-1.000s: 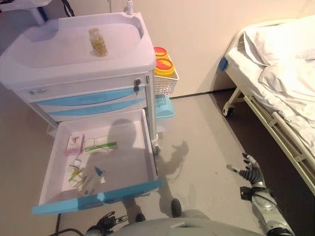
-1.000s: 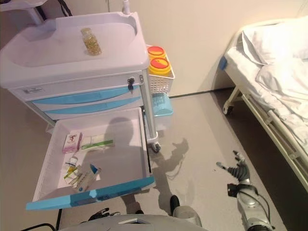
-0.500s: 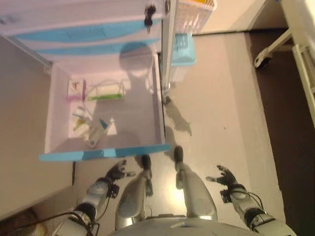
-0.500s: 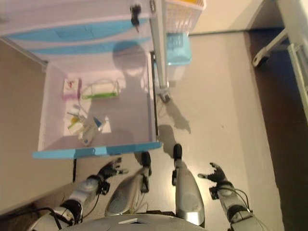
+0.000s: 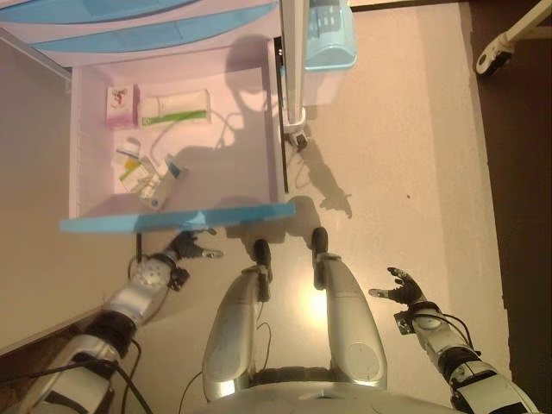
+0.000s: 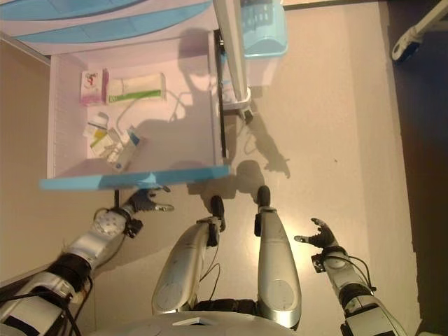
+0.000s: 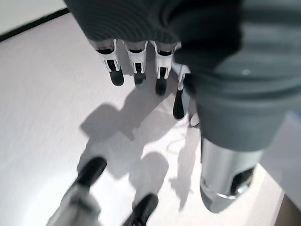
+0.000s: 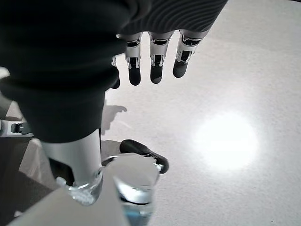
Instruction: Open the drawer and pick up the medicine
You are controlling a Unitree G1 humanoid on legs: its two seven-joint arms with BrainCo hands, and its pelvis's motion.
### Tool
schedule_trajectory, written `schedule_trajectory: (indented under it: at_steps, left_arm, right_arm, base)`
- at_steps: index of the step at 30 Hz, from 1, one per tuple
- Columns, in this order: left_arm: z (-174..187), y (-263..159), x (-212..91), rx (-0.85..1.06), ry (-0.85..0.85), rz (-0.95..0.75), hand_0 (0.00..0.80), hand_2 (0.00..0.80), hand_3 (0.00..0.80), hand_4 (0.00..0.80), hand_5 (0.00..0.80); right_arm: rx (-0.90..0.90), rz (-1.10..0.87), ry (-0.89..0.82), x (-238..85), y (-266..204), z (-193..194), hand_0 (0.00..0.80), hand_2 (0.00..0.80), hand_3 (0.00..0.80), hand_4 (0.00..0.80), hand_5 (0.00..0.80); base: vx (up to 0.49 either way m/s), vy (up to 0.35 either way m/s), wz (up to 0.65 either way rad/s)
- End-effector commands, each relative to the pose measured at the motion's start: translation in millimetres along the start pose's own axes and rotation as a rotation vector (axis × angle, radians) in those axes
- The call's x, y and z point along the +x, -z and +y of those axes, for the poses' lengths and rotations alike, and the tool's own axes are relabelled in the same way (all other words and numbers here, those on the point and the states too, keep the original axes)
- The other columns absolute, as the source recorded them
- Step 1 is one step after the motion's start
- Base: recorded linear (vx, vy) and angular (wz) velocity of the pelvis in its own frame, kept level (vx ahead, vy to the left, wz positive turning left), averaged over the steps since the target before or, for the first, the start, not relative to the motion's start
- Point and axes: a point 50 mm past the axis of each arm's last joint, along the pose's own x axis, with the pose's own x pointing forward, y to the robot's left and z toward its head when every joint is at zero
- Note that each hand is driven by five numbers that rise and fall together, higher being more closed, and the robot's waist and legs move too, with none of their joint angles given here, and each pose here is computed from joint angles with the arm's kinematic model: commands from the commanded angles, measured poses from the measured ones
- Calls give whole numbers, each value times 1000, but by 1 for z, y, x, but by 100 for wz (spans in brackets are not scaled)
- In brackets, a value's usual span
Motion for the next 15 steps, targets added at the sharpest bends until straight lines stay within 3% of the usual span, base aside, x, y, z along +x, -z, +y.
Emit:
schedule_trajectory:
  at_steps: [1, 4, 7, 10, 15]
  left_arm:
    - [69, -39, -1, -83, -165, -111, 0, 0, 0, 0, 0]
    - [114, -55, 4, -157, -235, -61, 0, 0, 0, 0, 0]
    - [183, -91, -9, -244, -417, -34, 0, 0, 0, 0, 0]
    - [230, -118, -31, -382, -646, -92, 0, 0, 0, 0, 0]
    - [254, -155, -49, -502, -889, -254, 0, 0, 0, 0, 0]
  right_arm:
    - [-30, 56, 11, -17, 33, -11, 0, 0, 0, 0, 0]
    - [-141, 28, -8, -17, 29, -15, 0, 0, 0, 0, 0]
    - [-198, -4, -20, -12, 17, -22, 0, 0, 0, 0, 0]
    - [-212, -39, -20, -7, 5, -26, 0, 0, 0, 0, 0]
    - [-223, -70, -40, -5, -3, -19, 0, 0, 0, 0, 0]
  base:
    - [134, 131, -18]
    - [79, 118, -21]
    - [15, 103, -24]
    - [-12, 103, -20]
    - [-16, 76, -31]
